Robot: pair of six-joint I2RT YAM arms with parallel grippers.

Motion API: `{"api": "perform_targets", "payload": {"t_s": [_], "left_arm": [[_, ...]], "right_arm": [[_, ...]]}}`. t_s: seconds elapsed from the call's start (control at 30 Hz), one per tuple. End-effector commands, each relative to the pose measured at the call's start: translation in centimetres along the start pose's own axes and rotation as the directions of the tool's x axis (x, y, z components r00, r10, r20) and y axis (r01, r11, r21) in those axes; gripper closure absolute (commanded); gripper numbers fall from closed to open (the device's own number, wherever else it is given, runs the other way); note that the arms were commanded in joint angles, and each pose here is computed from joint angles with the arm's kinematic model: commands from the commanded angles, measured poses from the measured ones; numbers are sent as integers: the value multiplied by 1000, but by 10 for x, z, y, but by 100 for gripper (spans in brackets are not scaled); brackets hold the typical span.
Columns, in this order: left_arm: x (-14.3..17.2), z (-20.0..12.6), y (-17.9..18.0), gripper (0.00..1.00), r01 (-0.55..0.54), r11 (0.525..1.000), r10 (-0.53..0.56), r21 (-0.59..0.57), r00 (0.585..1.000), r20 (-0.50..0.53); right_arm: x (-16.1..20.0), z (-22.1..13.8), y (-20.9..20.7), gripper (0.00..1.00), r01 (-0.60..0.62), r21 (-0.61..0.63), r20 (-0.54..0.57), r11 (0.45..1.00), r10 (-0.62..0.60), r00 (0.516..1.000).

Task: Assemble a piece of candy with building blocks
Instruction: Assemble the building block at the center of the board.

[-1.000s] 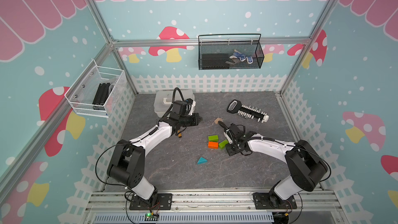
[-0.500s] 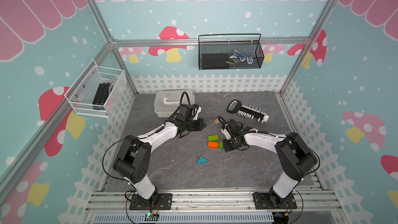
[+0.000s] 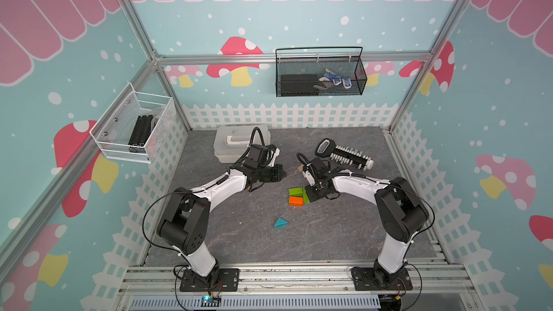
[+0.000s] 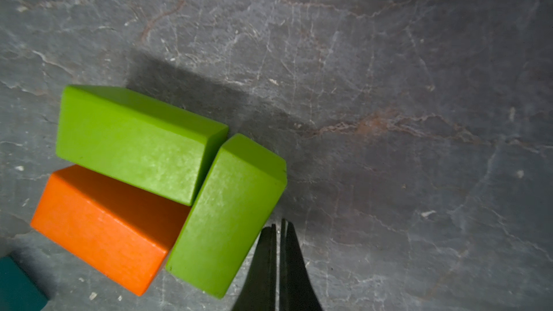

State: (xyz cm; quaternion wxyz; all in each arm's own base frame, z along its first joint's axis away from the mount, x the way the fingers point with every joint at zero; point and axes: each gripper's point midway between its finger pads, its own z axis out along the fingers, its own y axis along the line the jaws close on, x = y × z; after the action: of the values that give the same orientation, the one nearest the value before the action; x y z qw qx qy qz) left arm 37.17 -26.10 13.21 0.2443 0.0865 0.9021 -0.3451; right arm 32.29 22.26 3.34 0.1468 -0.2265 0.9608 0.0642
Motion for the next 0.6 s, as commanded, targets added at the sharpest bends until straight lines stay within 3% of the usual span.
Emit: {"api": "perform_targets", "payload": {"t_s": [0.0,0.23,0.37,0.57], "left_arm": [[4,-1,0,100,1,1000,-1,4,1000,-14],[3,8,18,100,19,1000,-20,-14,999,-37],[-14,26,23,100,124,985,-116,118,991,-71],[-19,52,3,100,88,983,-69,158,990,-124]], "right_arm": [[5,-7,-4,100,24,19,-18,1000,-24,1000],[-6,-56,0,100,15,-3,93,1000,-14,996],[0,-92,11,100,-53,-78,214,996,68,975],[31,-91,36,100,-131,-247,267,960,197,943]]}}
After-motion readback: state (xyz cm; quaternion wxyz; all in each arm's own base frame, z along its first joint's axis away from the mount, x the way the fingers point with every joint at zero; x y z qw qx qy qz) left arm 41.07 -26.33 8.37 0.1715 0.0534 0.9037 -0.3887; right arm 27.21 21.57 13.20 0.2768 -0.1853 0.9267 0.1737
